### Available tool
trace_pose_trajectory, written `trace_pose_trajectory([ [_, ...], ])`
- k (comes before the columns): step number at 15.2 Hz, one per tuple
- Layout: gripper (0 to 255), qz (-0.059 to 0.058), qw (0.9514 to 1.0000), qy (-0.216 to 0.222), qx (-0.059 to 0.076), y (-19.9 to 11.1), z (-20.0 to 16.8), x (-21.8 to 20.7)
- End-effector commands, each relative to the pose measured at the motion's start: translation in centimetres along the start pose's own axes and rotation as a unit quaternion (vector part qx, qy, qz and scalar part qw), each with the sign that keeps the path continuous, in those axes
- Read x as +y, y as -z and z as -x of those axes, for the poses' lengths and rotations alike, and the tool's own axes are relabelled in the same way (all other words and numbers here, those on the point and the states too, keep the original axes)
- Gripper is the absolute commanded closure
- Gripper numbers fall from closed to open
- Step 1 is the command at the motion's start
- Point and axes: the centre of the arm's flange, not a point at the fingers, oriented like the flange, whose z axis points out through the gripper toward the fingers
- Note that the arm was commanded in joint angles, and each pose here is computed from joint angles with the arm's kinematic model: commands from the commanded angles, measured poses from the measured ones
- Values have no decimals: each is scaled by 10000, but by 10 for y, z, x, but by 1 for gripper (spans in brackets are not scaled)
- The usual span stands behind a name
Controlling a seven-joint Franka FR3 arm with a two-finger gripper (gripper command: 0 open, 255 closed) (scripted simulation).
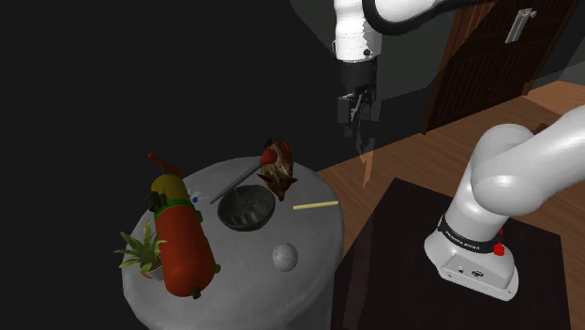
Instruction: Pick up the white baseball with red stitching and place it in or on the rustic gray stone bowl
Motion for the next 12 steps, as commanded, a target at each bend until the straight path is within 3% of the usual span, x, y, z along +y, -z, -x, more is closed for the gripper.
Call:
trace_pose_trajectory([
  [1,0,-15,10000,-4,8,-15,-7,-19],
  [12,0,-74,10000,2,31,-100,-39,-130],
])
